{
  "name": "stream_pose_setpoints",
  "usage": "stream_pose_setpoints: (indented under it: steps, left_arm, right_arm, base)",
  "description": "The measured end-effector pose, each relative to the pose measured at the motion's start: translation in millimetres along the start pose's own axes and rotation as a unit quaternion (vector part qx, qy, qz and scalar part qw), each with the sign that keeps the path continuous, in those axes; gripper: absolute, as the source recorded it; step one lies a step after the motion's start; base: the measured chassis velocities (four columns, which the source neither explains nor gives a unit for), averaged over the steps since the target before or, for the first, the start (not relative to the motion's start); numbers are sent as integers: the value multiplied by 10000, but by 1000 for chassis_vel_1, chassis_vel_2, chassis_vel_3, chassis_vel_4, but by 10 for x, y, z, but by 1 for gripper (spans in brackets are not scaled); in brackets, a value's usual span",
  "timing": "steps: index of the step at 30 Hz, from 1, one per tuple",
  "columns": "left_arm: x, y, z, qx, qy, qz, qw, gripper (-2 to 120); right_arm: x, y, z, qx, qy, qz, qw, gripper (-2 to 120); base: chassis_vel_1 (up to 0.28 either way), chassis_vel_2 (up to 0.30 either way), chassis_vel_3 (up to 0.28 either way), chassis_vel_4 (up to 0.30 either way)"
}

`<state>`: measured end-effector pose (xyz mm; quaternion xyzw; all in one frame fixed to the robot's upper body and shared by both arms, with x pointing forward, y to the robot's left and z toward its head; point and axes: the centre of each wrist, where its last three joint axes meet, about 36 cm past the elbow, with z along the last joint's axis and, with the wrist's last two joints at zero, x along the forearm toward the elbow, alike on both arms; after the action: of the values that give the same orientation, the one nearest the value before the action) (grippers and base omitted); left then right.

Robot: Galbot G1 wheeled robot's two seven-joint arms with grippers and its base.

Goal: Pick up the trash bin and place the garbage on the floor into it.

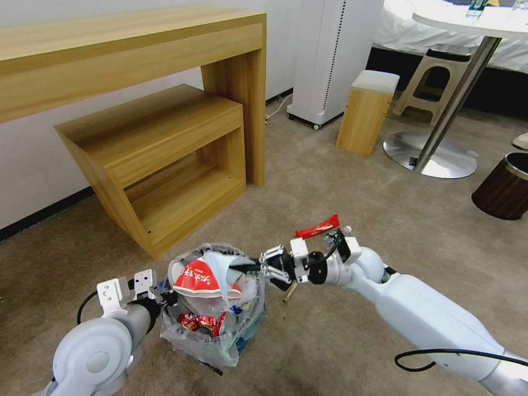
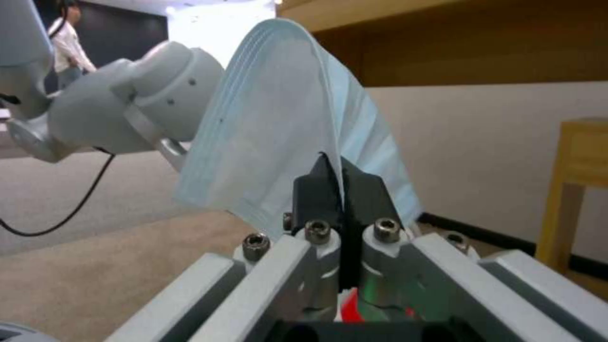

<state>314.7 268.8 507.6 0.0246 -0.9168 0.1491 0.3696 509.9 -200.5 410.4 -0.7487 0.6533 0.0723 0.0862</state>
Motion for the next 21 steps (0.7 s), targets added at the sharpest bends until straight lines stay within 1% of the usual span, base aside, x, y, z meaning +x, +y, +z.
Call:
stream_pose_setpoints:
  steps: [8, 11, 12, 15, 21]
  left_arm:
    - [10, 1, -4, 2, -17, 12, 10000, 0]
    - [19, -3, -11, -11, -36, 17, 10000, 0]
    - [19, -3, -11, -11, -36, 17, 10000, 0]
    - [26, -10, -6, -19, -44, 20, 10000, 0]
    - [56, -26, 10, -36, -47, 39, 10000, 0]
  right_arm:
    - [8, -35, 51, -68, -53, 132, 9999, 0]
    - [58, -11, 62, -157, -15, 611, 9980, 0]
    - [58, -11, 62, -157, -15, 611, 9980, 0]
    - [101, 1, 47, -238, 123, 901, 9956, 0]
    - [128, 2, 34, -268, 347, 1131, 9926, 0]
  base:
    - [0, 0, 0, 0]
    - [0, 0, 0, 0]
    - [0, 0, 0, 0]
    - [0, 0, 0, 0]
    - [0, 0, 0, 0]
